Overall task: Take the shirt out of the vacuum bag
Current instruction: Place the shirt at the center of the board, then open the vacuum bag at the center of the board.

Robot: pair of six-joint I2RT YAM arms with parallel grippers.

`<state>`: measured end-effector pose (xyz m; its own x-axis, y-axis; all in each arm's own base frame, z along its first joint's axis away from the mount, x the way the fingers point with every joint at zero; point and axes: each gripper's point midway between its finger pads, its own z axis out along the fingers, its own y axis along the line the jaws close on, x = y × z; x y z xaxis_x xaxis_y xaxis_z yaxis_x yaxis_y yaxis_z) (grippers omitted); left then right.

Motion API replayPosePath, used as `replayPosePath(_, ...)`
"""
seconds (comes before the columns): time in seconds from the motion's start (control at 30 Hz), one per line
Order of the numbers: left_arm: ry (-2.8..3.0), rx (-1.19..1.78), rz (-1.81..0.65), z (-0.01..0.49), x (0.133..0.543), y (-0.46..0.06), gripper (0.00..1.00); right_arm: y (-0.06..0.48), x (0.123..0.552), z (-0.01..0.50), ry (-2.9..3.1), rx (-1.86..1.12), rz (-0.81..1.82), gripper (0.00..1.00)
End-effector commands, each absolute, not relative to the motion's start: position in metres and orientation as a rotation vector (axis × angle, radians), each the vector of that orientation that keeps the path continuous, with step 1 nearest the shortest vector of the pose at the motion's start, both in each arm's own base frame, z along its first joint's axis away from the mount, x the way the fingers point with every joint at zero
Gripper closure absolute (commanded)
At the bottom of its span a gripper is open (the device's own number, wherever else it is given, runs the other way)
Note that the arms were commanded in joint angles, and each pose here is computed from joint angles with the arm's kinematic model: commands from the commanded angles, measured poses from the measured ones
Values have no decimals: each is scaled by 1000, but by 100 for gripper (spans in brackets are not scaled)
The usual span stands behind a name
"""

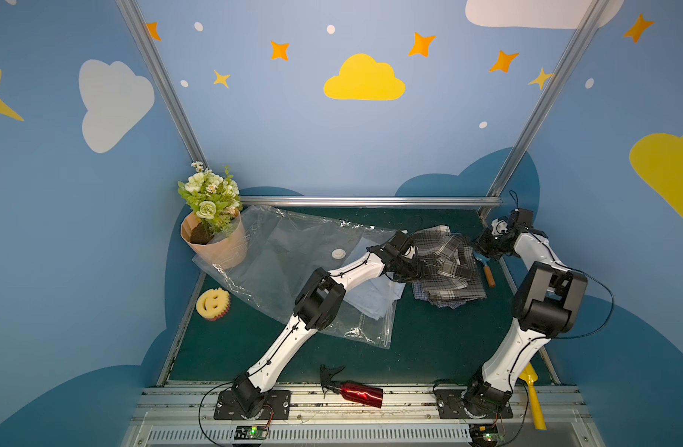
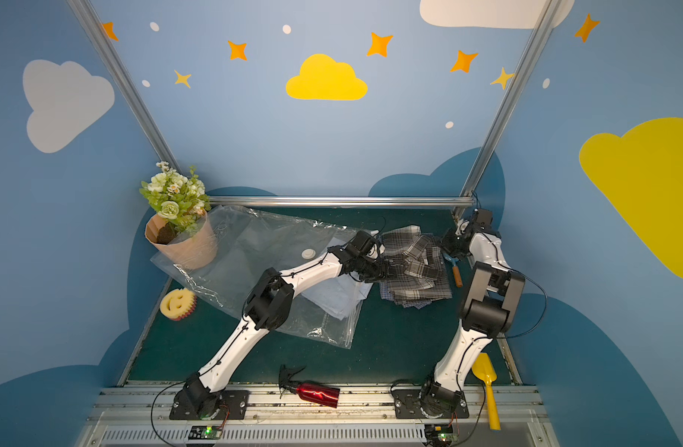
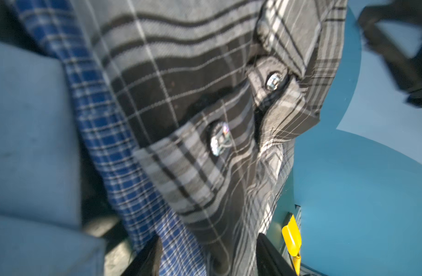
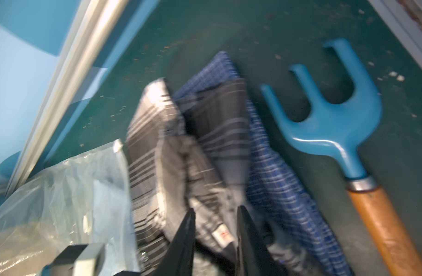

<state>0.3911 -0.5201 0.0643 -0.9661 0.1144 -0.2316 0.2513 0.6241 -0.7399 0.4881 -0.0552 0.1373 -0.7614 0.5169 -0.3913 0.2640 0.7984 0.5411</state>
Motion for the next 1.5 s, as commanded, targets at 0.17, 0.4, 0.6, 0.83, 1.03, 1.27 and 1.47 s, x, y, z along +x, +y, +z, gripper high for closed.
replayPosePath(0.17, 2410, 363, -1269, 181, 407, -479, 34, -10, 512, 154, 2246, 358, 950, 77)
replayPosePath(0.4, 2366, 319, -1198, 201, 405, -428, 30, -43, 544, 87, 2228, 516, 1055, 83)
replayPosePath(0.6, 2398, 301, -1128, 186, 400, -401, 28, -47, 556, 61, 2229, 581, 1102, 82)
replayPosePath(0.83, 2500, 335, -995, 143, 391, -394, 26, -41, 546, 110, 2173, 517, 1065, 78)
replayPosePath(1.03, 2550, 327, -933, 111, 389, -398, 25, 1, 511, 154, 2119, 418, 1108, 79)
replayPosePath(1.27, 2583, 320, -922, 89, 391, -411, 23, 59, 476, 140, 2124, 348, 1252, 80)
replayPosePath(1.47, 2593, 489, -836, 80, 381, -426, 18, 90, 457, 83, 2218, 361, 1329, 82)
